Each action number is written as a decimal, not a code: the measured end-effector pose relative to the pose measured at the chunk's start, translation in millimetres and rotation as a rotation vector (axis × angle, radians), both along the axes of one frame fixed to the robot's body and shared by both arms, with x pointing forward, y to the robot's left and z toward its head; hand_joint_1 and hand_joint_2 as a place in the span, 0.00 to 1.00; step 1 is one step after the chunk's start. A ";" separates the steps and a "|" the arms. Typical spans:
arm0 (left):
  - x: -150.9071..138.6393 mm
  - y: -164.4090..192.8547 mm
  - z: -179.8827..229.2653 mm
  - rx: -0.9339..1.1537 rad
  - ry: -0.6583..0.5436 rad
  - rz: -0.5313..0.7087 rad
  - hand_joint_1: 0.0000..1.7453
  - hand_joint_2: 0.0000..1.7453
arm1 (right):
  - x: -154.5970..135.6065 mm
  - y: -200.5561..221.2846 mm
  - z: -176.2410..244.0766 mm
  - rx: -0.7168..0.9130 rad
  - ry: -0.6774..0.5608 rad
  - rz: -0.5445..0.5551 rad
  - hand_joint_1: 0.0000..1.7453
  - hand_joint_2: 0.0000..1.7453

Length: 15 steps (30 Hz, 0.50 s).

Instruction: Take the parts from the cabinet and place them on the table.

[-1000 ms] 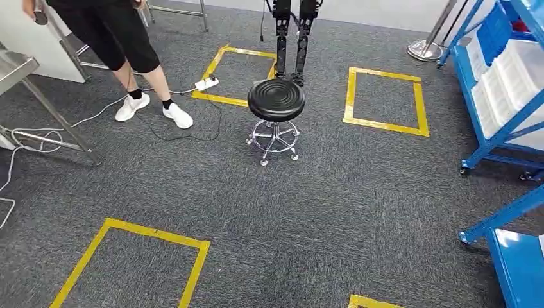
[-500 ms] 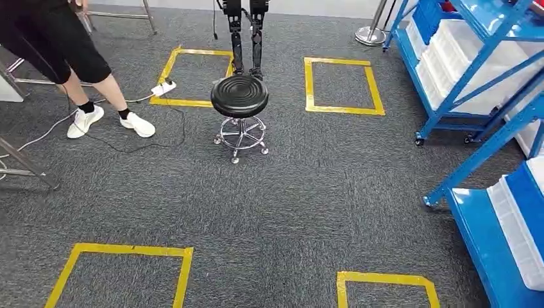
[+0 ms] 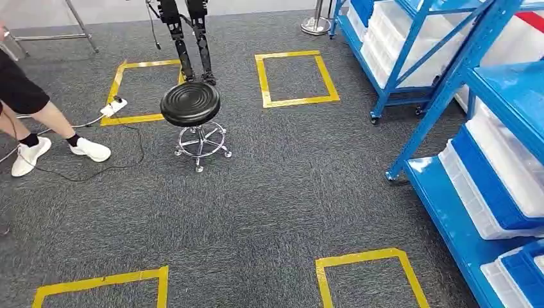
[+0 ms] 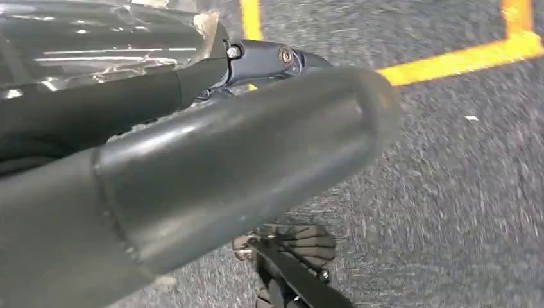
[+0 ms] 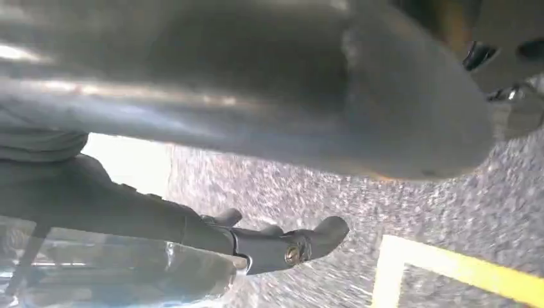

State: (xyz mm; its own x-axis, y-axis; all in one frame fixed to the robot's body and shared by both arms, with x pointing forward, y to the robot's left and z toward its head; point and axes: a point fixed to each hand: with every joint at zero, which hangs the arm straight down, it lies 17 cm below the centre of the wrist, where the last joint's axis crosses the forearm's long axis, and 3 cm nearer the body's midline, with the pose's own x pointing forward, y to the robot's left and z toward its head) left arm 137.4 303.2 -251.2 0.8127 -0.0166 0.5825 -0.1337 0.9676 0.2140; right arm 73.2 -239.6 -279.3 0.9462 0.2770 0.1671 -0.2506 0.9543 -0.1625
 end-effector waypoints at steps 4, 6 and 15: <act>0.5 -1.3 -0.1 0.000 0.001 -0.025 0.00 0.00 | 3.1 2.1 0.6 0.006 -0.009 -0.025 0.00 0.00; 5.9 -2.2 1.3 0.000 -0.009 -0.035 0.00 0.00 | -2.7 3.0 0.0 0.006 -0.001 -0.031 0.00 0.00; 12.1 -2.9 3.3 0.003 -0.024 -0.069 0.00 0.00 | -0.7 5.9 0.5 0.014 -0.011 -0.048 0.00 0.00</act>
